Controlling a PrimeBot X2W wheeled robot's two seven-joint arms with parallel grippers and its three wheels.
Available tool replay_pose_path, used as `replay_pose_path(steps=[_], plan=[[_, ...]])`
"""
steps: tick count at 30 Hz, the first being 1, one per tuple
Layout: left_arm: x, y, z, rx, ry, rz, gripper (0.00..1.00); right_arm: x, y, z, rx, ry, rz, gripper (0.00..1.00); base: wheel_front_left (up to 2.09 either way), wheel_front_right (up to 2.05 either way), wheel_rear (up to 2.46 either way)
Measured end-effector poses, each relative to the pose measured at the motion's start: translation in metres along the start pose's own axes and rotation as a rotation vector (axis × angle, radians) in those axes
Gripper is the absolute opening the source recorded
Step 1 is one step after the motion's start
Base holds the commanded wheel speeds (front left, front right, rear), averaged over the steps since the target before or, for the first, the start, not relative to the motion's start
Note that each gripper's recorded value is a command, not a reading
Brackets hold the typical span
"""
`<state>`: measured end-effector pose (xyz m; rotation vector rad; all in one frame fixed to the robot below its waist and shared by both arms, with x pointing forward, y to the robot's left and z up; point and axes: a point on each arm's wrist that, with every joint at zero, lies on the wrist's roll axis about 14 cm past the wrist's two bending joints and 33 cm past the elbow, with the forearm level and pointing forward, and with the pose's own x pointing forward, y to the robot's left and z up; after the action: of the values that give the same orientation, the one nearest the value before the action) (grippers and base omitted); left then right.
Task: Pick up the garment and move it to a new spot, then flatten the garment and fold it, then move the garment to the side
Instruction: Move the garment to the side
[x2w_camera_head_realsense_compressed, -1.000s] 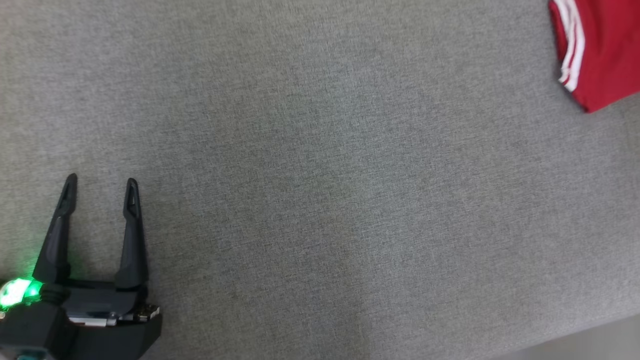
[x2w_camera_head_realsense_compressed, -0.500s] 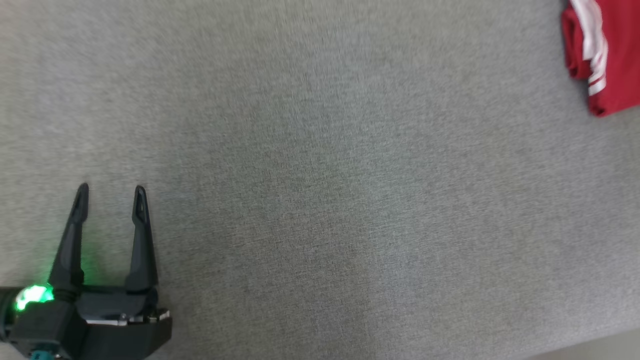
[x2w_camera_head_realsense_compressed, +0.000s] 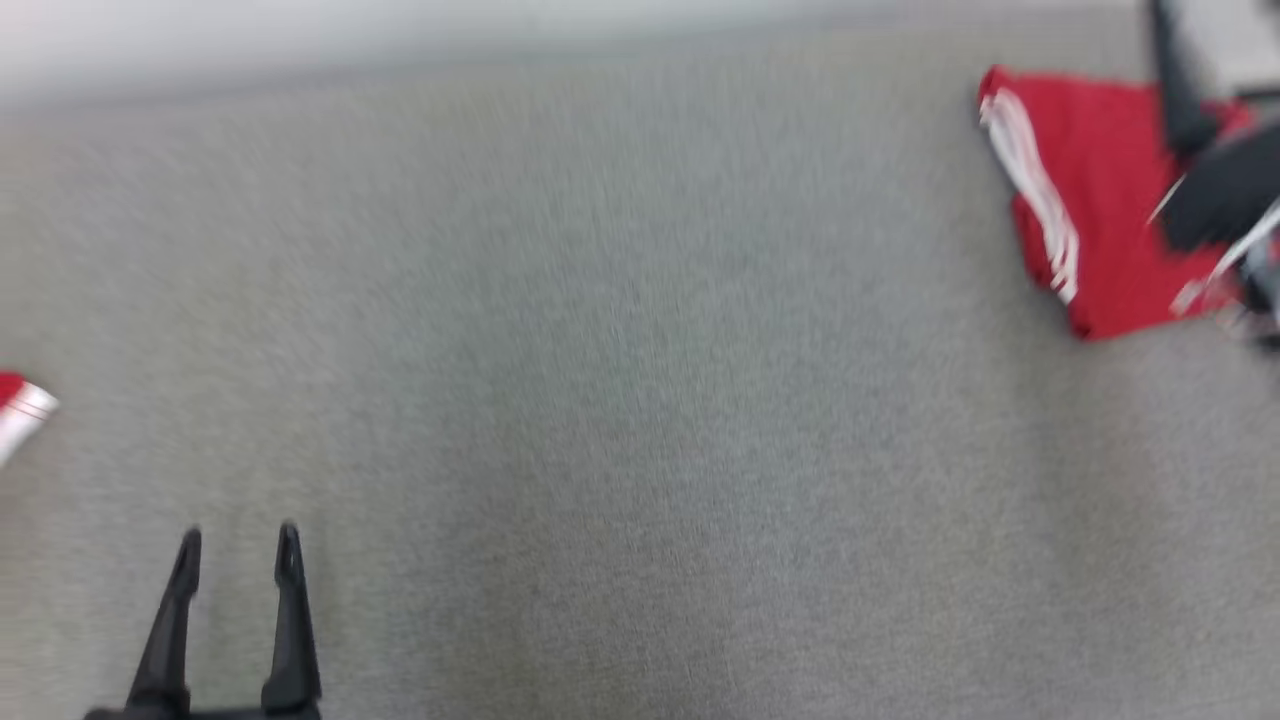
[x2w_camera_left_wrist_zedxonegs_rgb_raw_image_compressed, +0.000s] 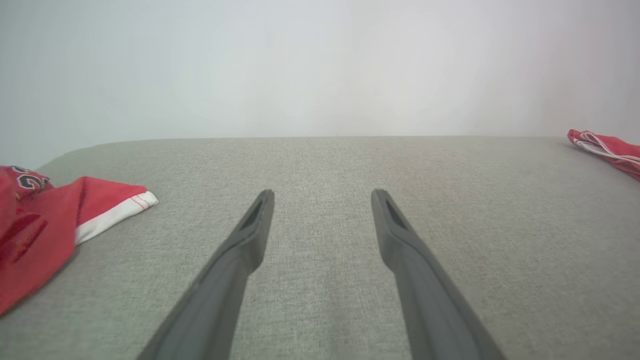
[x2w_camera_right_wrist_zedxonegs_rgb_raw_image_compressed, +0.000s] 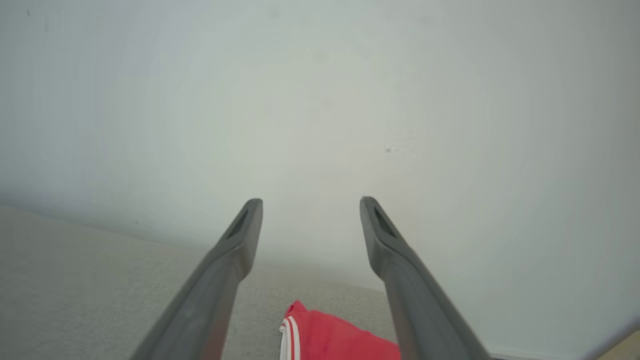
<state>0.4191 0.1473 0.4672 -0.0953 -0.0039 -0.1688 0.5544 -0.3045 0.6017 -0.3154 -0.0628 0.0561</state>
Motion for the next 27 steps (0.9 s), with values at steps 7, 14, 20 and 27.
replay_pose_path(steps=[7, 14, 20, 27], plan=[[-0.038, 0.009, 0.03, 0.015, -0.056, 0.049, 1.0, -0.064, 0.052, 0.008, 0.122, -0.084, 0.054, 1.0, 0.0, 0.0, 0.0], [-0.068, 0.021, 0.052, 0.027, -0.113, 0.101, 1.0, -0.123, 0.09, 0.008, 0.255, -0.134, 0.07, 1.0, 0.0, 0.0, 0.0], [-0.082, 0.028, 0.059, 0.032, -0.137, 0.132, 1.0, -0.158, 0.124, -0.002, 0.335, -0.129, 0.095, 1.0, 0.0, 0.0, 0.0], [-0.092, 0.035, 0.054, 0.047, -0.12, 0.156, 1.0, -0.184, 0.148, -0.017, 0.419, -0.095, 0.08, 1.0, 0.0, 0.0, 0.0]])
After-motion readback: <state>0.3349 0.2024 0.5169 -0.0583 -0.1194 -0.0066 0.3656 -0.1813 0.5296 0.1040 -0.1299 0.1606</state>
